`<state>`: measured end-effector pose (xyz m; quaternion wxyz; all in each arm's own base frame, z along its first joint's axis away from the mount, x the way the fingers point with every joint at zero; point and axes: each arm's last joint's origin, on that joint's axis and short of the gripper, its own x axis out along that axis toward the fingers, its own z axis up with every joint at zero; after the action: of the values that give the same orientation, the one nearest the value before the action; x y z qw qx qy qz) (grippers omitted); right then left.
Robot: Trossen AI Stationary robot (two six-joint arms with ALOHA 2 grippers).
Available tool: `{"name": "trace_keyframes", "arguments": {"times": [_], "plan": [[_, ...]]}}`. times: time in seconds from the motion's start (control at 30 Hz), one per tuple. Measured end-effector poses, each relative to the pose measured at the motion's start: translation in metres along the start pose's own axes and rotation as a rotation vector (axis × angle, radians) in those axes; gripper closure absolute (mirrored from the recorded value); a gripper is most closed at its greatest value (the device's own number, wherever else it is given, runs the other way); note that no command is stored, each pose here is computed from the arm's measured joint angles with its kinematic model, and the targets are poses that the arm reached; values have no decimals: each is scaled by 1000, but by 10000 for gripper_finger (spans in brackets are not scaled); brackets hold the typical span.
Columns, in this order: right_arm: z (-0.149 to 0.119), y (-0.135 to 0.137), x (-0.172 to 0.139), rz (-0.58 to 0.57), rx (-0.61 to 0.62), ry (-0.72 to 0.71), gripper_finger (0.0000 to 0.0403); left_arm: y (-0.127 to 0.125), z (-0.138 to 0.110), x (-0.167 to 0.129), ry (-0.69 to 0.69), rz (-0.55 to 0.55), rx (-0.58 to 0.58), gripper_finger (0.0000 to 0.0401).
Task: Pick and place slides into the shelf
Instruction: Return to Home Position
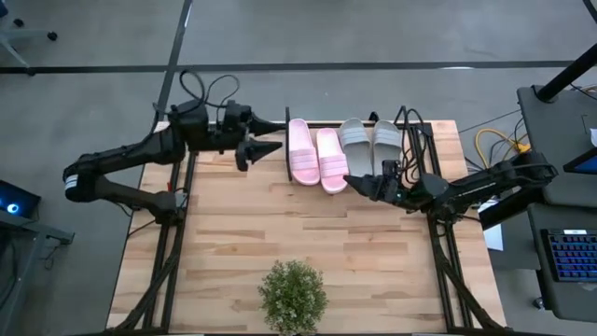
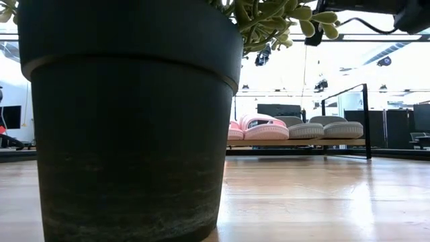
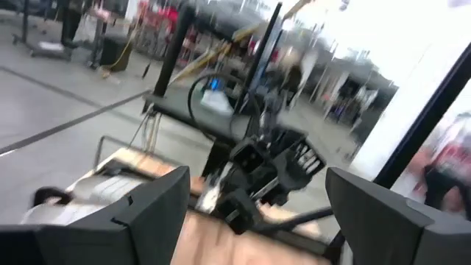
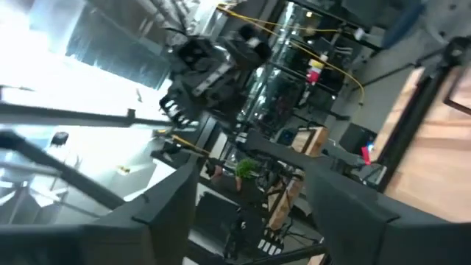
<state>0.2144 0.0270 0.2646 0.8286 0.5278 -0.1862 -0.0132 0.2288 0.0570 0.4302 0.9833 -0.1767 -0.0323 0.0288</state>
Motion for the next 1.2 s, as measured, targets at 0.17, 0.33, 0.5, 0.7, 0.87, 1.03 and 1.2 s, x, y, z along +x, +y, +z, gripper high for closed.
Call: {"name": "trace_keyframes", "arguments": {"times": [0.17, 0.33, 0.5, 0.7, 0.87, 1.03, 1.2], "plan": [[0, 11, -4, 42, -55, 6, 216, 4, -17, -16, -134, -31, -71, 99], [3, 18, -13, 80, -114, 8, 273, 8, -34, -28, -136, -23, -98, 111], [11, 27, -24, 142, -174, -4, 338, 9, -44, -38, -120, -30, -99, 153], [21, 37, -38, 247, -255, 0, 392, 6, -44, -54, -153, -40, -26, 240], [30, 39, -54, 335, -335, -5, 394, 4, -45, -65, -177, -47, 17, 338], [34, 31, -72, 378, -355, -15, 394, 6, -56, -74, -168, -45, -6, 393], [37, 20, -90, 443, -329, -51, 394, 12, -74, -81, -156, -34, -16, 399]]}}
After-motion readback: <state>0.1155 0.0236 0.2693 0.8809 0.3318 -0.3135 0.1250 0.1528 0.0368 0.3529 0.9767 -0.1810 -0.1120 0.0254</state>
